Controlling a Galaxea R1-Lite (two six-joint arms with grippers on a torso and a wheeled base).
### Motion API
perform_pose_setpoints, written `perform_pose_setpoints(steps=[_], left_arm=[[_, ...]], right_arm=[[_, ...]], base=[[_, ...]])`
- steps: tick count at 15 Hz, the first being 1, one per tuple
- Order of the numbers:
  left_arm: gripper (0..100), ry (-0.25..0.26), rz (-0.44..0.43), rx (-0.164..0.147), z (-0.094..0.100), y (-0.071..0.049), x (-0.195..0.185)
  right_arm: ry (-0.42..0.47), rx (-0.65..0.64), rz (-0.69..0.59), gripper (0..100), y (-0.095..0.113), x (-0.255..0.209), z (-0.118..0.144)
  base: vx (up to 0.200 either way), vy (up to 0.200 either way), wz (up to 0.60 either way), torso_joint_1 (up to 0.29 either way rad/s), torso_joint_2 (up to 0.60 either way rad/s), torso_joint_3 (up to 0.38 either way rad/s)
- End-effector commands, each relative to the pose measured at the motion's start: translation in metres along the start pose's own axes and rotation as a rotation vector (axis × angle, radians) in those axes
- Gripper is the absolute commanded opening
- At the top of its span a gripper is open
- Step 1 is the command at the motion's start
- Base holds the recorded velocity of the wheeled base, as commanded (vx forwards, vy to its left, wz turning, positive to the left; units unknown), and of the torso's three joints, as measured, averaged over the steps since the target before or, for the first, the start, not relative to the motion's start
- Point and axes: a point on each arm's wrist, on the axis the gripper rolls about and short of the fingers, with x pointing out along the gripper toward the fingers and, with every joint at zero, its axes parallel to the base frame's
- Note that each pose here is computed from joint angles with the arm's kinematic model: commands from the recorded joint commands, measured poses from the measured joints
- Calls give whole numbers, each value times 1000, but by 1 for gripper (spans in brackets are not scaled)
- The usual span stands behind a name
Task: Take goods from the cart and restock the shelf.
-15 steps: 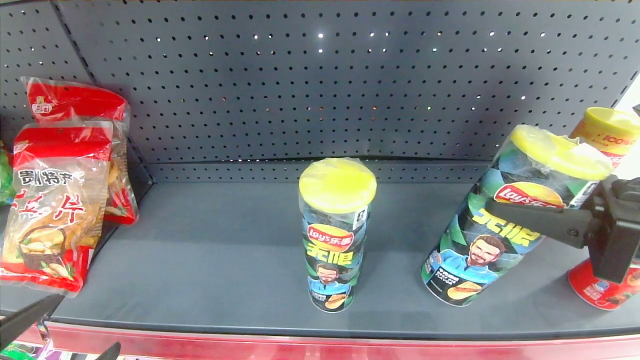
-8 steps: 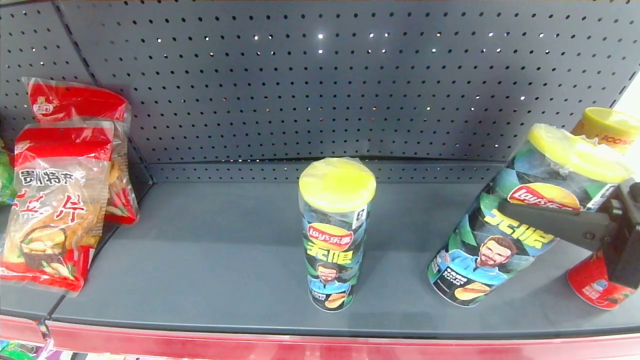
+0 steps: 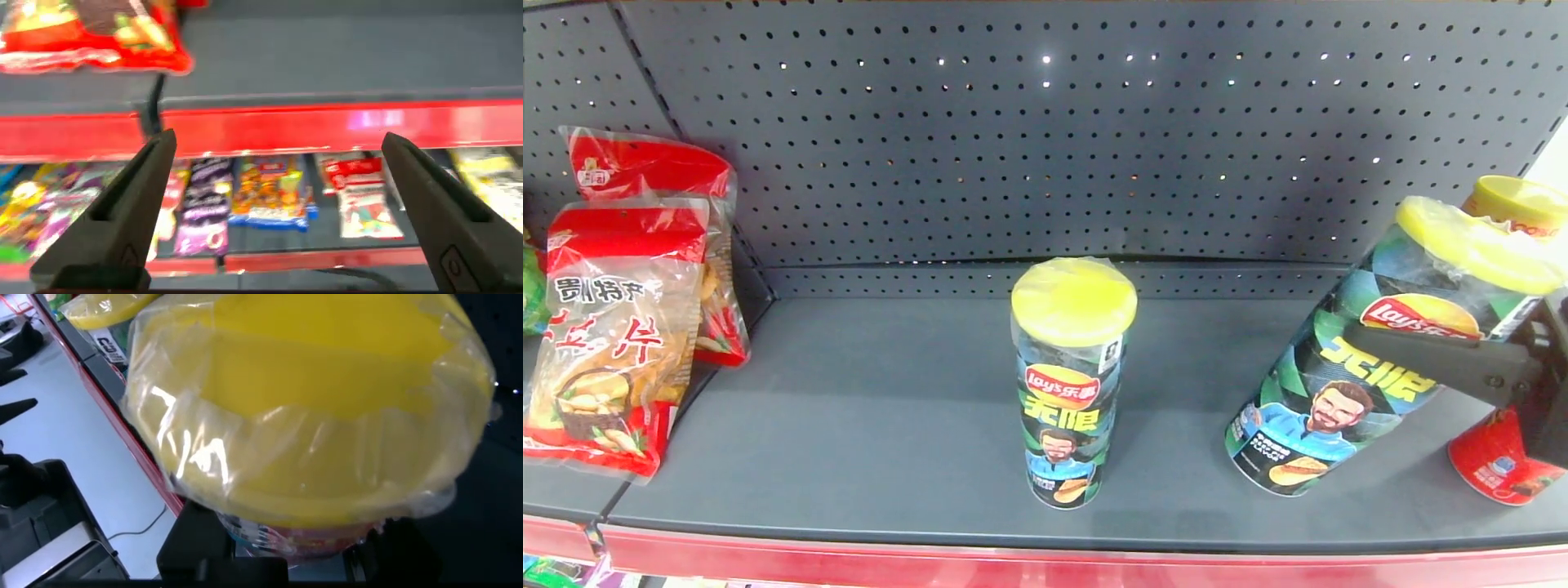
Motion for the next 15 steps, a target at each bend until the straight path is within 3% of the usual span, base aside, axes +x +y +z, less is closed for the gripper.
perform_pose_setpoints(steps=[1,12,15], left_arm=[[100,-58,4,-5,-2,0,-4],[100,-60,5,-2,-2,0,-4],[100,-60,5,-2,-2,0,-4]], right_arm=[[3,1,2,0,0,1,0],[17,5,7,0,-25,61,28],[45,3,60,0,-18,89,29]], base=[[0,0,0,0,0,0],[0,0,0,0,0,0],[0,0,0,0,0,0]])
